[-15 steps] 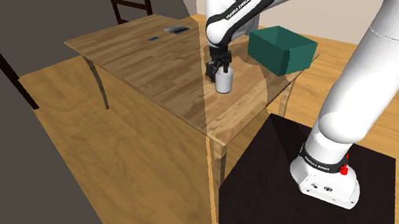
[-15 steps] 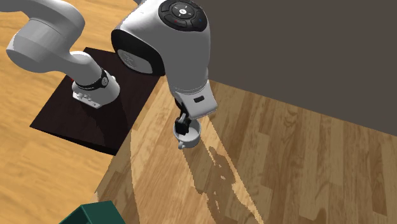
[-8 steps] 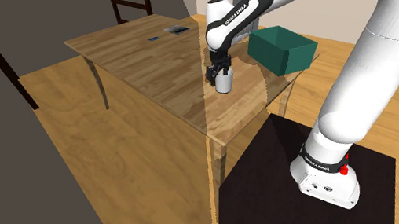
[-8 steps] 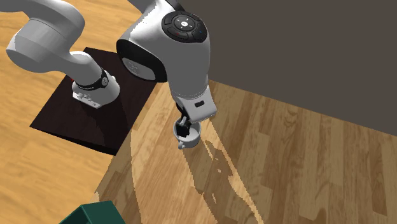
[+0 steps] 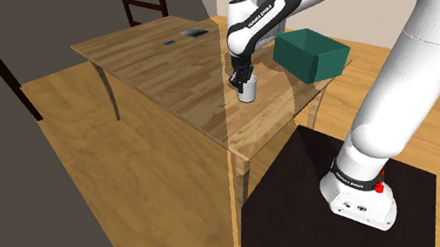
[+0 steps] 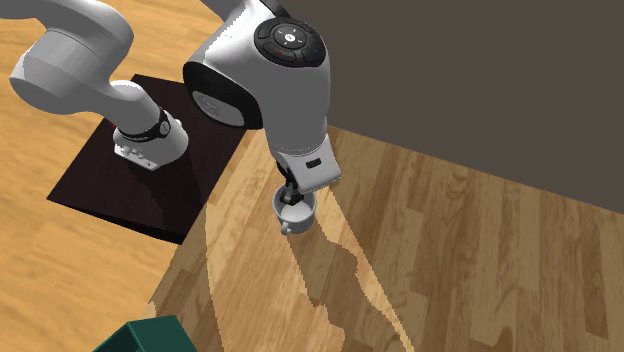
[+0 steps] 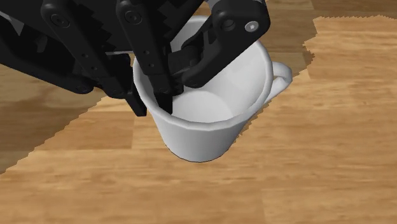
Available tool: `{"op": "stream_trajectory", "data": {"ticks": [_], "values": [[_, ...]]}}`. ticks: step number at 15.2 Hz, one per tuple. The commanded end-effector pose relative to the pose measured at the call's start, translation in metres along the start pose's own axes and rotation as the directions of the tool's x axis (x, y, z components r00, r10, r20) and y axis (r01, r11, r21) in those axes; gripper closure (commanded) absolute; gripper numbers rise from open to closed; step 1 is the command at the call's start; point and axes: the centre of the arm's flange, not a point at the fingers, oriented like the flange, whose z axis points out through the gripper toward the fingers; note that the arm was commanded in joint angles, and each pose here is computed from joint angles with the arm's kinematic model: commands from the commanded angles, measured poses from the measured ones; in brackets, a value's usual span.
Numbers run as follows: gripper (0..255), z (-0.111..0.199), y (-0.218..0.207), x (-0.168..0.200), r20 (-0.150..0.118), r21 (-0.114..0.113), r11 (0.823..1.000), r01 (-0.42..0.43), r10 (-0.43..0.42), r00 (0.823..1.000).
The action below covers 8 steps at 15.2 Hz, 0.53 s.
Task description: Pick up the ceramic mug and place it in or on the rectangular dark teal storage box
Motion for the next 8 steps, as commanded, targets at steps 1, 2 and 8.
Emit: {"op": "stream_trajectory", "data": {"ticks": [1, 2, 8], "values": [[255, 0.000, 0.000, 0.000, 0.000, 0.000, 1.000, 0.000, 0.000, 1.000], [255, 0.000, 0.000, 0.000, 0.000, 0.000, 1.000, 0.000, 0.000, 1.000], [255, -0.011, 0.001, 0.000, 0.000, 0.000, 1.000, 0.000, 0.000, 1.000]]}}
